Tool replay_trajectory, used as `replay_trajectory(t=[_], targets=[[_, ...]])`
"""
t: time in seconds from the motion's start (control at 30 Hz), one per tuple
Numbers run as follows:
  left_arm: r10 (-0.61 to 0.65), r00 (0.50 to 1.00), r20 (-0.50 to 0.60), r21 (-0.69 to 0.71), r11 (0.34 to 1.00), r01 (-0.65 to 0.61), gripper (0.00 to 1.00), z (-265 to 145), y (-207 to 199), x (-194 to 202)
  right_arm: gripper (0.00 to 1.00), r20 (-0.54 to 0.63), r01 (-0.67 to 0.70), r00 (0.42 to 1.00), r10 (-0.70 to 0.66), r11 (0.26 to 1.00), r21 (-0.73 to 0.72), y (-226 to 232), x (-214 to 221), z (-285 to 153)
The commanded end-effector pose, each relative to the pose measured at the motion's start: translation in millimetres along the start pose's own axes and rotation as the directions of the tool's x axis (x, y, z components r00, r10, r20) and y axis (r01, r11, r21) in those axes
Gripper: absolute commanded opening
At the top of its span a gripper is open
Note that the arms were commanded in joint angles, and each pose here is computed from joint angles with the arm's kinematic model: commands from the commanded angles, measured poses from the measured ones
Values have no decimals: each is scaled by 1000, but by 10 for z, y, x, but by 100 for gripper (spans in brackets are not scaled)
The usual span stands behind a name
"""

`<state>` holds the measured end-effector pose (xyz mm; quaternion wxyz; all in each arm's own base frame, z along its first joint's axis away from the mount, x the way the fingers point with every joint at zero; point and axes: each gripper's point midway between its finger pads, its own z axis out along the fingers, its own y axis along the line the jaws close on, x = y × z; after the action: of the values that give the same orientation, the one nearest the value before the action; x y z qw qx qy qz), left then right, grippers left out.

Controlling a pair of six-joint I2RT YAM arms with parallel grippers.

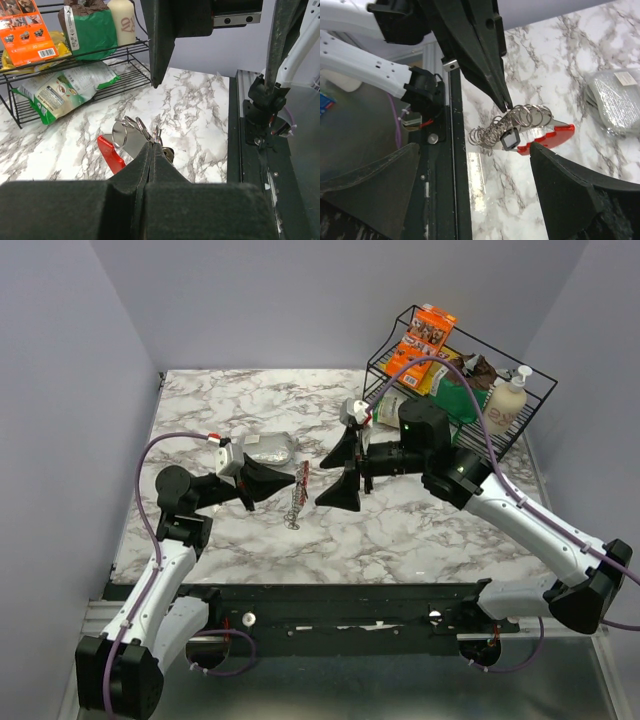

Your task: Put the keys on the keyring

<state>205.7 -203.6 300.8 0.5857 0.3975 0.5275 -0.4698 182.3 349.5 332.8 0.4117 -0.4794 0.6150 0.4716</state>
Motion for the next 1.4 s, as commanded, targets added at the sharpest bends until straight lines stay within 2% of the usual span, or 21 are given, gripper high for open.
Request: replay_trajectory(t=[0.0, 0.13, 0.17, 0.43, 0.47, 0.53, 0.83, 1.37], targets=[[32, 998, 46, 42, 999, -34, 0, 24, -86, -107, 96, 86, 27, 996, -11, 984, -178, 251, -190, -81], [34, 998, 62, 60, 997, -38, 0, 28, -134, -137, 85, 110, 41, 994, -10, 958, -285, 401, -284, -125], [29, 998, 63, 61, 998, -33, 0, 29, -136, -139, 71, 109, 38, 994, -5, 952, -304, 426, -288, -124], [39, 996, 78, 73, 996, -44, 0, 46, -167, -203, 64, 75, -10, 996, 39, 938, -346, 395, -212, -38], [37, 996, 77, 74, 996, -43, 0, 47, -166, -199, 61, 73, -18, 996, 46, 939, -343, 381, -212, -33], [35, 996, 78, 74, 996, -41, 0, 52, -170, -201, 49, 68, -36, 996, 61, 947, -318, 319, -196, 12], [37, 996, 79, 74, 996, -43, 0, 59, -172, -201, 47, 58, -114, 990, 127, 975, -191, 19, -144, 174], [37, 996, 81, 78, 996, -44, 0, 67, -182, -213, 44, 53, -141, 987, 151, 979, -149, -90, -112, 232]])
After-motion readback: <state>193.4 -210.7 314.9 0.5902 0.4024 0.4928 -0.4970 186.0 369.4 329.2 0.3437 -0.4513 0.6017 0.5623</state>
